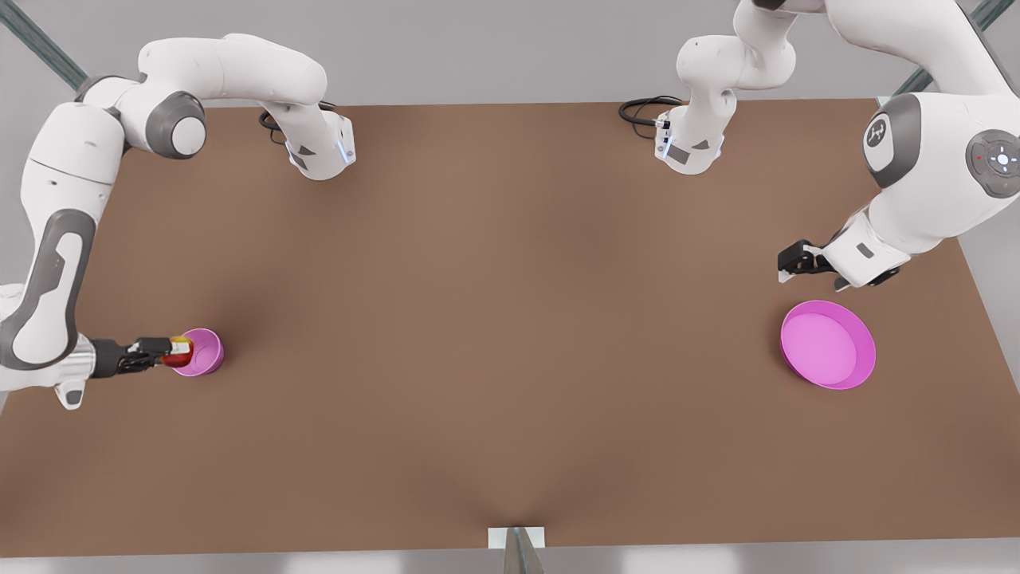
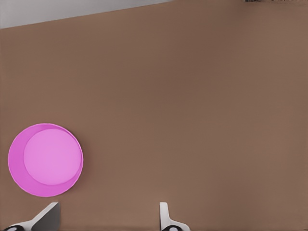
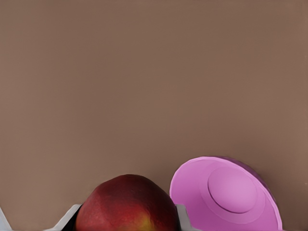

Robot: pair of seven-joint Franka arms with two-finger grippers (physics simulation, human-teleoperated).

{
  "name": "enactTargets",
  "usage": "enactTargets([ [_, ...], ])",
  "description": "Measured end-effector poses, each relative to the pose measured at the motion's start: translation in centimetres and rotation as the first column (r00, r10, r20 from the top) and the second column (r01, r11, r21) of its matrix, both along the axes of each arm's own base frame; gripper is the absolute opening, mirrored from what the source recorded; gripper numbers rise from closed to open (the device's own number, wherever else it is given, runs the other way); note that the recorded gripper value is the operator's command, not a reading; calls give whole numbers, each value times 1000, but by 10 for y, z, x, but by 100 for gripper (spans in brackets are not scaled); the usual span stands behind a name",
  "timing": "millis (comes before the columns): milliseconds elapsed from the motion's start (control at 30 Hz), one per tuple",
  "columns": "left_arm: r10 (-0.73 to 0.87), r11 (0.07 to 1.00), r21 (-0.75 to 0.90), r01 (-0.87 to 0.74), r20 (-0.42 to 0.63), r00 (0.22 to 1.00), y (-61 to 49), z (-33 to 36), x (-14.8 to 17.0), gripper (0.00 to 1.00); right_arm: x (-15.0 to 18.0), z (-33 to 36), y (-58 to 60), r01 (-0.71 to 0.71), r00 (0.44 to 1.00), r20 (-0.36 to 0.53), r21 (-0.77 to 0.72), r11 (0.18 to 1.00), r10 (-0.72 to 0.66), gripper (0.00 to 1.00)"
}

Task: Use the left arm to pick up the apple from the plate, transfer it to the gripper of the right arm, and then use the right arm to place it into the bowl

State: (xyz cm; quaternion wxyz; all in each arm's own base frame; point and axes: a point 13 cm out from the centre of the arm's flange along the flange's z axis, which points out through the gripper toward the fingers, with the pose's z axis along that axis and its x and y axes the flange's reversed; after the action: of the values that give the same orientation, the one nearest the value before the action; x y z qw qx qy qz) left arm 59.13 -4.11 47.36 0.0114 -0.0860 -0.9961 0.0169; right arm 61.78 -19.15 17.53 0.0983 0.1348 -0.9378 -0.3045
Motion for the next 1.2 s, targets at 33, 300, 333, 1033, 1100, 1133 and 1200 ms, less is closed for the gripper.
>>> enactTargets([
  [33, 7, 1000, 1, -7, -1, 1000, 0, -1, 1, 100, 1, -5, -4, 2, 1000, 4, -16, 1000, -2, 68],
  [300, 49, 999, 1, -49, -3, 999, 0, -4, 3, 100, 0, -36, -22, 8, 1000, 11, -92, 996, -7, 70],
  [333, 54, 999, 1, -54, -3, 999, 0, -5, 3, 100, -1, -40, -23, 10, 1000, 11, -95, 995, -9, 70],
  [1033, 106, 994, 2, -106, 1, 994, 3, -4, 4, 100, 59, 215, 145, -212, 899, 247, -475, 854, 360, 100],
  [1100, 108, 994, 3, -108, 5, 994, 4, -4, 5, 100, 37, 278, 184, -196, 884, 272, -524, 829, 381, 100],
  [1133, 108, 994, 3, -108, 12, 994, 3, -1, 6, 100, 28, 285, 193, -184, 893, 261, -529, 828, 366, 100],
  [1200, 106, 994, 4, -106, 21, 994, 2, 3, 8, 100, 16, 278, 201, -154, 926, 220, -523, 838, 307, 100],
])
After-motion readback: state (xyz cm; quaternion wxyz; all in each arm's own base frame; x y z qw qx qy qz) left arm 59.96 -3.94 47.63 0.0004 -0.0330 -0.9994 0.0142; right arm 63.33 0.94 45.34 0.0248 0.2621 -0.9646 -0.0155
